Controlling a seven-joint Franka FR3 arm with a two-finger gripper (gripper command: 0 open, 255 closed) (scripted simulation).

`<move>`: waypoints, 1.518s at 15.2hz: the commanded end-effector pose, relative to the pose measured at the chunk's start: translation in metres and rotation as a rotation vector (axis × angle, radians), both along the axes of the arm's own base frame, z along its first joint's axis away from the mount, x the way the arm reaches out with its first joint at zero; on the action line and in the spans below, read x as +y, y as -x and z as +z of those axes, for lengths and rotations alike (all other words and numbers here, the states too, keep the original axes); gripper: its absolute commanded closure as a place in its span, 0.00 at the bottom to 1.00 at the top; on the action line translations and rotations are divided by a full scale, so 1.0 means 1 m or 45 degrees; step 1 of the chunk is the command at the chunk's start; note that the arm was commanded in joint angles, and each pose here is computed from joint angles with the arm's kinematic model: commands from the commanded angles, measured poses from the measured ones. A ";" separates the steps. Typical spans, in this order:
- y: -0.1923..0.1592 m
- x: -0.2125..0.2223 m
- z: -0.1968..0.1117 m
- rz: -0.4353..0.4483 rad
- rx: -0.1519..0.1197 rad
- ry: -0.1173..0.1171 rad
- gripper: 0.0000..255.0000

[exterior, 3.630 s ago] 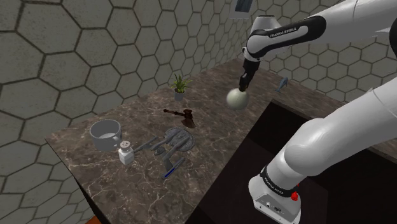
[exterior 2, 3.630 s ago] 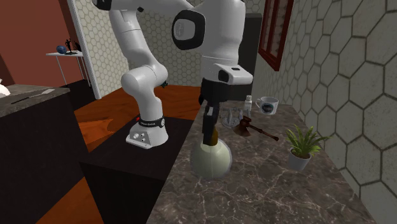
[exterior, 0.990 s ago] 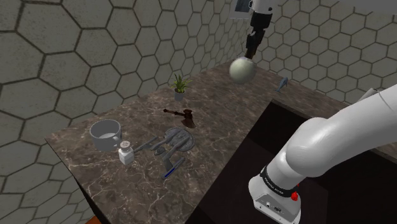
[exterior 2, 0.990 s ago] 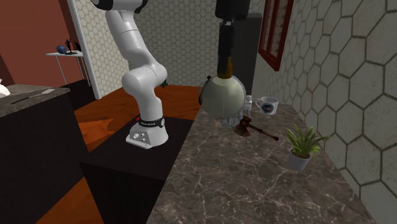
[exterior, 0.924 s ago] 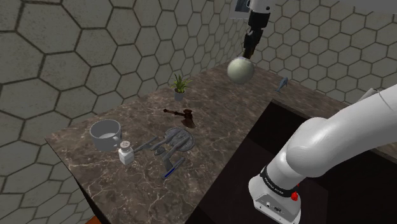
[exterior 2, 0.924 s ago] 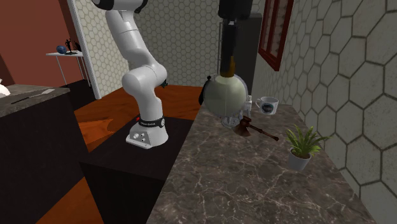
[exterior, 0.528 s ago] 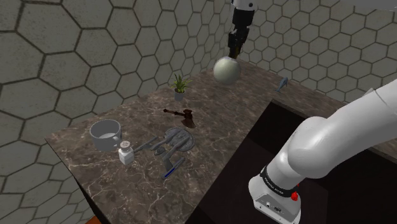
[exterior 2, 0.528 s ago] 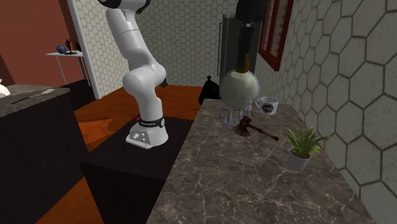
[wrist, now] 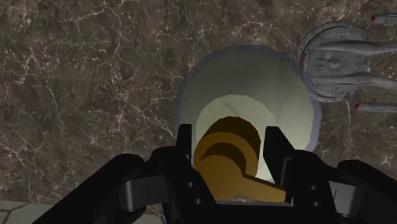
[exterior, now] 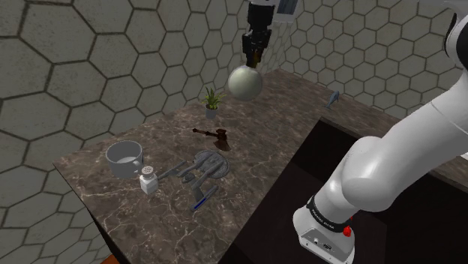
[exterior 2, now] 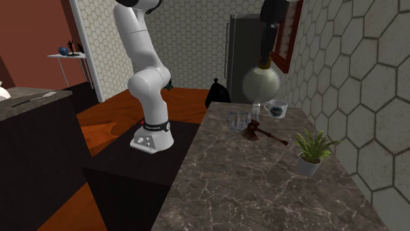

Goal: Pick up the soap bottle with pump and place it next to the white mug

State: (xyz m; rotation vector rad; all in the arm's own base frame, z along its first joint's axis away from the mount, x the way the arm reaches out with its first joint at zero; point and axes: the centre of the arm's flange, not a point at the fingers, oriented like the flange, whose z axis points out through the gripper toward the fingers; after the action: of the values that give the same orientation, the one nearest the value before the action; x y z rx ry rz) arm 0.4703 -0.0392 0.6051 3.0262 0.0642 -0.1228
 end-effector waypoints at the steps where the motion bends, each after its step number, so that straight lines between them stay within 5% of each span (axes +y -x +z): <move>1: -0.013 0.026 0.001 -0.001 -0.001 0.000 1.00; 21: -0.133 0.270 0.002 -0.001 -0.001 0.000 1.00; 23: -0.133 0.270 -0.008 -0.001 -0.001 0.000 1.00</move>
State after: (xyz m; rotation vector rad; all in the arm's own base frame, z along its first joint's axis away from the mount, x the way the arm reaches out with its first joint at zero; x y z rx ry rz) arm 0.6025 0.2284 0.5991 3.0260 0.0649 -0.1238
